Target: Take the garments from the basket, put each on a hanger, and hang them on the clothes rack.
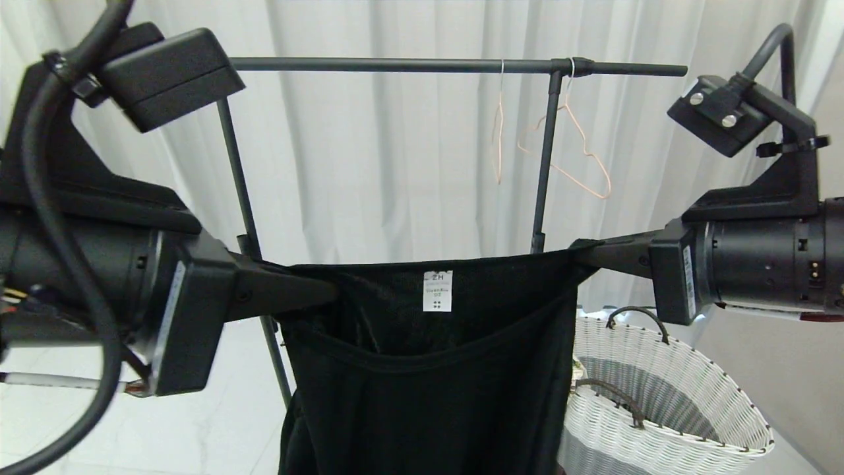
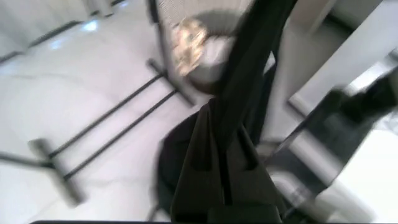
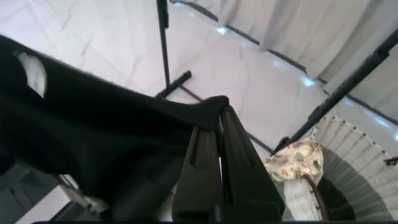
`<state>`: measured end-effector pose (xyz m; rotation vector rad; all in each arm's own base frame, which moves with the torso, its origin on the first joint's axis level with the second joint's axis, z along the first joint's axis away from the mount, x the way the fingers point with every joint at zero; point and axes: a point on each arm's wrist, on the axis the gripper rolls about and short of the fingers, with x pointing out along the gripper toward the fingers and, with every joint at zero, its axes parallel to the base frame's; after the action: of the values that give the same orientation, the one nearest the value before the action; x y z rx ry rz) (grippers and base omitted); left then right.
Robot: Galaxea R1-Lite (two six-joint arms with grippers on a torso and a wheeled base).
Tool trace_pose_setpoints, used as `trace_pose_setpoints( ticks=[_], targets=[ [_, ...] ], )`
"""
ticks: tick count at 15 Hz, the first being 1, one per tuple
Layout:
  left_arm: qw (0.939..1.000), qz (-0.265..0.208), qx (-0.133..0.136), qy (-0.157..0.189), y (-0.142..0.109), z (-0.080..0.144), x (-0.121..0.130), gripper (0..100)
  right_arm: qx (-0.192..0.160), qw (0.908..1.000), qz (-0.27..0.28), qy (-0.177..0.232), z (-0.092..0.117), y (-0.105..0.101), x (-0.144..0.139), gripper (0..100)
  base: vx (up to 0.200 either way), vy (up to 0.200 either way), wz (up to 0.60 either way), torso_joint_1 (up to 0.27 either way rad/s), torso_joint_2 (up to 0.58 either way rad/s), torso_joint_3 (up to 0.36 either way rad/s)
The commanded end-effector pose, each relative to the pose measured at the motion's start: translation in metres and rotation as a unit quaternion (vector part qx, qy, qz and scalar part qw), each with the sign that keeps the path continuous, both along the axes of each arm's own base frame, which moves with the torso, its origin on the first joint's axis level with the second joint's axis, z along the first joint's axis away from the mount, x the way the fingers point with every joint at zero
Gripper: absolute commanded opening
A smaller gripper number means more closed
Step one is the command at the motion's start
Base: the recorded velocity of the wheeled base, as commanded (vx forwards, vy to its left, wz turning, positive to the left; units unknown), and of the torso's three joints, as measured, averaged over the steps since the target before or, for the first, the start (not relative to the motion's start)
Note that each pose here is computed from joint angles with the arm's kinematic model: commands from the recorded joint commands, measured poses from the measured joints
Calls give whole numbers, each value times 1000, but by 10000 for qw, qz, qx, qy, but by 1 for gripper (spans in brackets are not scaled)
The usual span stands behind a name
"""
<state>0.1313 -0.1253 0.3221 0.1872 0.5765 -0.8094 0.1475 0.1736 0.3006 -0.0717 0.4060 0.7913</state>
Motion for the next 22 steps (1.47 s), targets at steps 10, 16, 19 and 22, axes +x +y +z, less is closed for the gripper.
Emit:
trace_pose_setpoints(
  ticks=[10,16,19,22],
  targets=[
    [9898,94,608,-1285,-17,21,12,0,-96,9994,-338,-72,39,-25,2,0,0,0,0,0,0,0],
    [9892,-177,565,-1343,-46,12,25,0,-237,9995,-24,222,44,-72,-51,0,0,0,0,0,0,0],
    [9845,-397,114,-1705,-85,7,42,0,-346,9965,673,356,32,-76,-77,0,0,0,0,0,0,0],
    [9836,-713,-40,-1654,-94,7,47,0,-416,9919,1133,409,29,-67,-84,0,0,0,0,0,0,0]
  ],
)
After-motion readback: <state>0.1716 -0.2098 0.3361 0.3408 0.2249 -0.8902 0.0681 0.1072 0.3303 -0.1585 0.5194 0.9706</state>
